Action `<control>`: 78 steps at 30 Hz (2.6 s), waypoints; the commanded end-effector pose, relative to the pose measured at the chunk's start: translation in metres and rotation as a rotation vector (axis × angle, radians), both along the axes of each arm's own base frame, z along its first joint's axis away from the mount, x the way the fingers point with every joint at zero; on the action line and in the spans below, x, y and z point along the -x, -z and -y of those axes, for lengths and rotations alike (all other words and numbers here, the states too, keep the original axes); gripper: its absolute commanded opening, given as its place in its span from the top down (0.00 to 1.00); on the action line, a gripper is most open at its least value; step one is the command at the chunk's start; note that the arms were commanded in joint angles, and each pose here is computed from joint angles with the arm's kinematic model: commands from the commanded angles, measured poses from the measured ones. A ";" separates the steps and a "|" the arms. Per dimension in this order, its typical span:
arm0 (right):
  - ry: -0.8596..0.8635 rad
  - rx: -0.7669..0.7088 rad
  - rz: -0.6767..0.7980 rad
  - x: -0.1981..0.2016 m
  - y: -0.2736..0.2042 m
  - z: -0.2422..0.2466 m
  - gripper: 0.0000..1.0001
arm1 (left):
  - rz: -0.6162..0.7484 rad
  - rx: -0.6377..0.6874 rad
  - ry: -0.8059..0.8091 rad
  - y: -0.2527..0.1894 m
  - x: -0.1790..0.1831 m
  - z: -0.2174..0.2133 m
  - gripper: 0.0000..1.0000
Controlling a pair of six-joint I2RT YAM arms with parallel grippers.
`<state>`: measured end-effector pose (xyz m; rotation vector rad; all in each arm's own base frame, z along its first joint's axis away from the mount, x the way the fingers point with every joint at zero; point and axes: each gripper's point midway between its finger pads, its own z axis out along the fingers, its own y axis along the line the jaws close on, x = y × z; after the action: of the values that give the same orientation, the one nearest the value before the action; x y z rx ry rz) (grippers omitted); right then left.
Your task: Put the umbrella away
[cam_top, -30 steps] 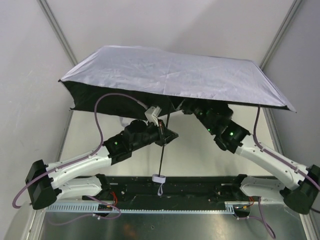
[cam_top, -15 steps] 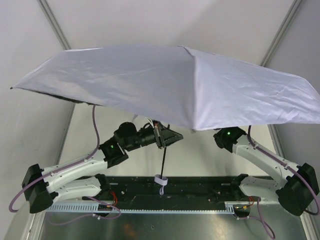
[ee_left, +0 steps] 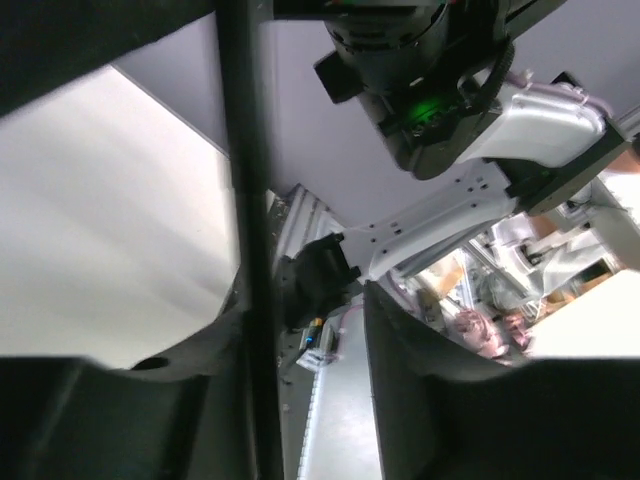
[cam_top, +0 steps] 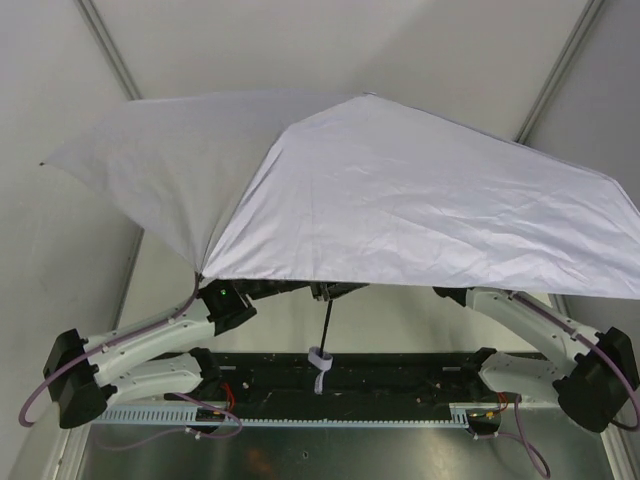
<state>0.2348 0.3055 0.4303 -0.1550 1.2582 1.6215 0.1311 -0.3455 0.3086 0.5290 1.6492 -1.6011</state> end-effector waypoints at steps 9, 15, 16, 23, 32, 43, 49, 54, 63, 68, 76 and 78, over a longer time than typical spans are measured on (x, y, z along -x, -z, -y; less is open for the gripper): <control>0.590 0.204 -0.031 -0.025 -0.022 0.034 1.00 | -0.065 -0.235 -0.153 0.054 -0.037 0.003 0.22; 0.687 0.258 0.004 -0.031 -0.031 0.029 1.00 | -0.080 -0.310 -0.256 0.068 -0.052 -0.008 0.52; 0.693 0.268 0.012 -0.034 -0.033 0.027 1.00 | -0.074 -0.308 -0.266 0.066 -0.054 -0.009 0.55; 0.629 0.227 0.060 -0.045 -0.052 0.018 1.00 | -0.012 -0.258 -0.348 0.035 -0.067 -0.022 0.96; 0.349 0.132 0.057 -0.086 -0.047 0.008 0.46 | 0.029 -0.096 -0.254 -0.025 -0.067 -0.018 1.00; 0.132 0.035 -0.116 -0.127 -0.023 0.028 0.24 | -0.042 -0.078 -0.071 0.000 -0.058 0.020 1.00; 0.144 -0.053 -0.143 -0.140 -0.031 0.038 0.22 | -0.074 -0.095 -0.052 0.014 -0.052 0.030 1.00; 0.136 -0.158 -0.234 -0.160 -0.026 0.036 0.27 | -0.072 -0.101 -0.047 0.016 -0.047 0.035 1.00; 0.135 -0.208 -0.221 -0.178 -0.035 0.035 0.41 | -0.086 -0.109 -0.033 0.021 -0.042 0.036 1.00; 0.151 -0.200 -0.217 -0.186 -0.031 0.046 0.37 | -0.097 -0.116 -0.023 0.025 -0.042 0.039 1.00; 0.113 -0.213 -0.195 -0.184 -0.040 0.064 0.37 | -0.126 -0.144 -0.018 0.040 -0.043 0.042 1.00; 0.122 -0.204 -0.188 -0.181 -0.043 0.064 0.39 | -0.135 -0.150 -0.013 0.043 -0.042 0.044 1.00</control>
<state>0.4246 0.2586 0.4280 0.2703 1.3424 1.6880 0.1828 -0.3819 0.2457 0.3954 1.9846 -1.4925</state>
